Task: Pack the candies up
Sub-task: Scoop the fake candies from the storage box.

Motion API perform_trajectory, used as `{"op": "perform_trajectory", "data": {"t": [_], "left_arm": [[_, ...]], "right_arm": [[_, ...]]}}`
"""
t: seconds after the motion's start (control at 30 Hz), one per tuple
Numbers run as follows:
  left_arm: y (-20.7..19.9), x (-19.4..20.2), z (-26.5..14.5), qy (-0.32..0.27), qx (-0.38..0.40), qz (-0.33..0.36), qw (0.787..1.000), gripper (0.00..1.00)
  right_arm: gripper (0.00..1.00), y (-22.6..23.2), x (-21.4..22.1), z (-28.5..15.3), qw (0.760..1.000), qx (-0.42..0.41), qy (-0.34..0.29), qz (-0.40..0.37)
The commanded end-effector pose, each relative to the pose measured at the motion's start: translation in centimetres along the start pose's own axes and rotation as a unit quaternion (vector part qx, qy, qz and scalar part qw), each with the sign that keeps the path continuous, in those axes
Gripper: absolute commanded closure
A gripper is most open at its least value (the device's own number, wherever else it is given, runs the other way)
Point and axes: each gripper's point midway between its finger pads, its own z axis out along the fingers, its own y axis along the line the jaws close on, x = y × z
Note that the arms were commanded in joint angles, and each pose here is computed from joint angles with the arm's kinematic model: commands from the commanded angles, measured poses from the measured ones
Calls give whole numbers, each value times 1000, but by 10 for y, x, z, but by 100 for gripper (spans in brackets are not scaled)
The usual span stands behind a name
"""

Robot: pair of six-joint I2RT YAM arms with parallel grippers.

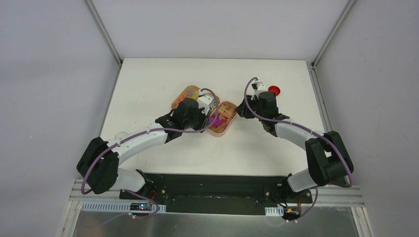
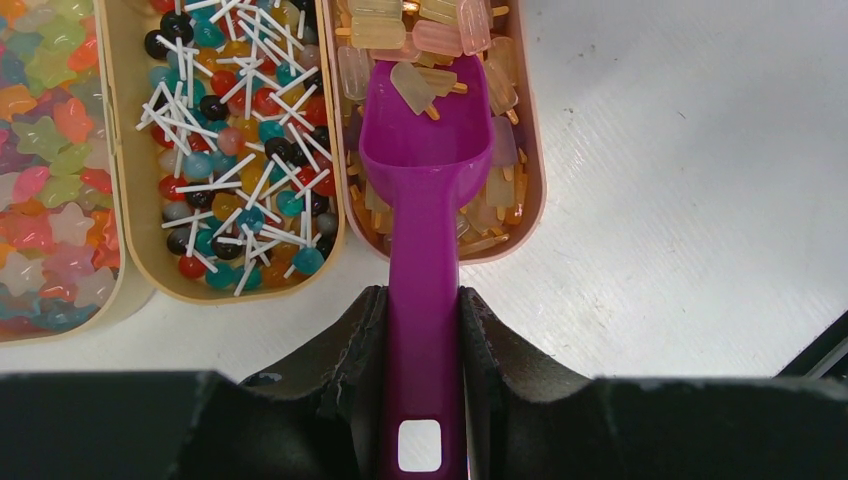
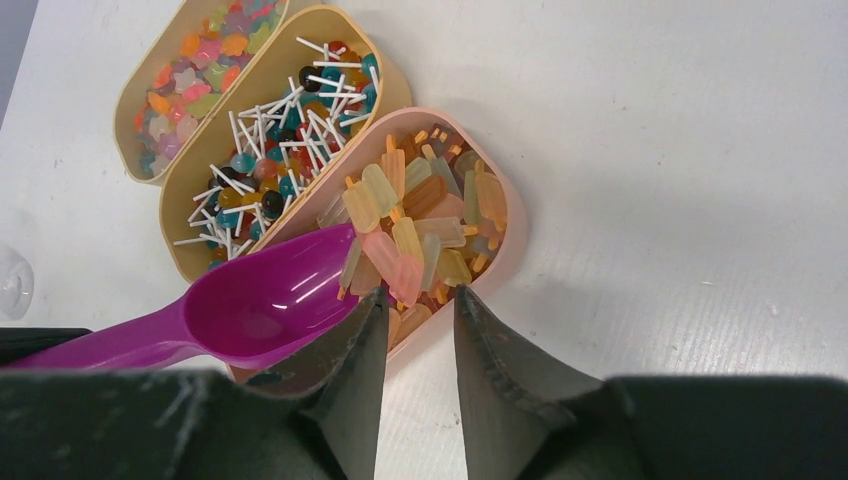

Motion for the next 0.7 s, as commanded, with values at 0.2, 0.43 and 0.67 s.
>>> {"op": "perform_trajectory", "data": {"t": [0.2,0.43,0.67], "left_arm": [[15,5,3,-26,-36,-16,999,100],[18,12,7,-25,-41,-17,999,100],[22,17,9,-37,-52,-21,998,100]], "right_arm": [[67,11,-23,-5,999,-22,-40,-2],[67,12,-24,-8,999,-22,-43,-6],[67,12,-23,-8,999,-24,-40,-8]]}}
